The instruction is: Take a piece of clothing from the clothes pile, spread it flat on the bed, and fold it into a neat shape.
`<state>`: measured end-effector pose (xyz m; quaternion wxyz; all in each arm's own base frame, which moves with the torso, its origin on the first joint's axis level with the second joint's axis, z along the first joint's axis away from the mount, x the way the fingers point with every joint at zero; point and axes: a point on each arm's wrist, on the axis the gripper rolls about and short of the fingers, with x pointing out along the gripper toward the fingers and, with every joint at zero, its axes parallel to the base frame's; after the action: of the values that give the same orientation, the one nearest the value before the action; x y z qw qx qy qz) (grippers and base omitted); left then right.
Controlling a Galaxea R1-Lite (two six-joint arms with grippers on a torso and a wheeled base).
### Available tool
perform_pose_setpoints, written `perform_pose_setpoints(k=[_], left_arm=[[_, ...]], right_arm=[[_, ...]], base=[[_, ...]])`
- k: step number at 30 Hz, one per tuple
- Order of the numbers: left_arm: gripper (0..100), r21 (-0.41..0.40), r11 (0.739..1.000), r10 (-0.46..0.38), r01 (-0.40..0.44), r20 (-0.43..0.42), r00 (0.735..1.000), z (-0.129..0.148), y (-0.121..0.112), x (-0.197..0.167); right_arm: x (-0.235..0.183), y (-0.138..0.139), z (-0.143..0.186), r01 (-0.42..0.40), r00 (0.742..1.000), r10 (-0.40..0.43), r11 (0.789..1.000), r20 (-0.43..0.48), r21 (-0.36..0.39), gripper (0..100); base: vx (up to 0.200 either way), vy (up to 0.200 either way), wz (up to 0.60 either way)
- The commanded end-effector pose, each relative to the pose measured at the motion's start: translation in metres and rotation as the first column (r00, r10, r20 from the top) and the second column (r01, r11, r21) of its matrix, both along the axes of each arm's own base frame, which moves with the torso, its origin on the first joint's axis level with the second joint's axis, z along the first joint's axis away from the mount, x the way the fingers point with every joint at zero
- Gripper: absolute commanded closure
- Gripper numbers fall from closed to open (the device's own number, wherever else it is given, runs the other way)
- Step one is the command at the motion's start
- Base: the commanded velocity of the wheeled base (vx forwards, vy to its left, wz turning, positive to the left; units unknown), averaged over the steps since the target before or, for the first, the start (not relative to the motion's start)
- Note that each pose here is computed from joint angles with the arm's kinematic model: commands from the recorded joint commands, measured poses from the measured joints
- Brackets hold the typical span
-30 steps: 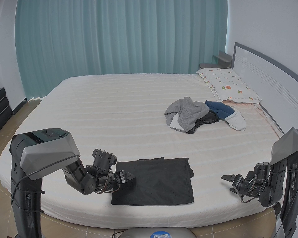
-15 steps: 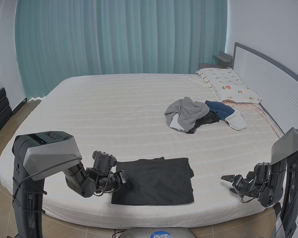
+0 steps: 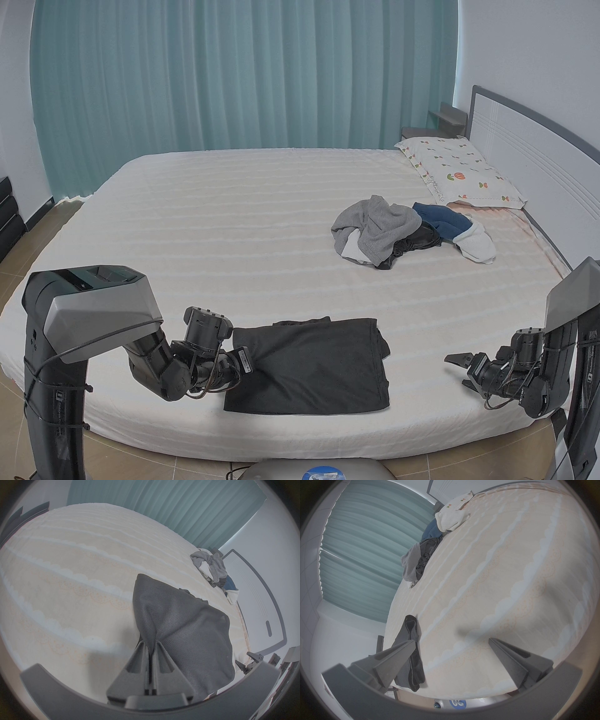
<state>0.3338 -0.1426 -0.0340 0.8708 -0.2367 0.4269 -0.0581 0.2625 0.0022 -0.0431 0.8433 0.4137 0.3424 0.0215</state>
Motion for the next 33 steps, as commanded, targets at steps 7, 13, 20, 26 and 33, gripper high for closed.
perform_pose_setpoints(k=[7, 13, 20, 26, 33], left_arm=[[100, -0.012, 1.0, 0.009, -0.009, -0.003, 1.0, 0.003, -0.001, -0.001], [100, -0.014, 1.0, 0.01, -0.01, -0.001, 1.0, 0.004, -0.001, -0.001], [100, -0.02, 1.0, 0.014, -0.014, 0.003, 1.0, 0.011, 0.001, -0.005], [100, -0.014, 1.0, 0.015, -0.015, -0.006, 1.0, 0.01, 0.001, -0.008], [100, -0.014, 1.0, 0.014, -0.014, -0.008, 1.0, 0.009, 0.001, -0.007]], right_arm=[[0.0, 0.0, -0.001, -0.011, 1.0, 0.011, 1.0, 0.011, -0.011, 0], [0.0, 0.0, -0.001, -0.011, 1.0, 0.011, 1.0, 0.01, -0.013, 0], [0.001, 0.002, -0.001, -0.013, 1.0, 0.013, 1.0, 0.014, -0.017, 0], [0.0, 0.016, 0.001, -0.061, 0.998, 0.061, 0.998, 0.017, -0.013, 0], [0.0, 0.029, 0.001, -0.086, 0.996, 0.087, 0.996, 0.015, -0.027, 0]], base=[[0.0, 0.0, 0.0], [0.0, 0.133, 0.0], [0.0, 0.2, 0.0], [0.0, 0.2, 0.0], [0.0, 0.2, 0.0]])
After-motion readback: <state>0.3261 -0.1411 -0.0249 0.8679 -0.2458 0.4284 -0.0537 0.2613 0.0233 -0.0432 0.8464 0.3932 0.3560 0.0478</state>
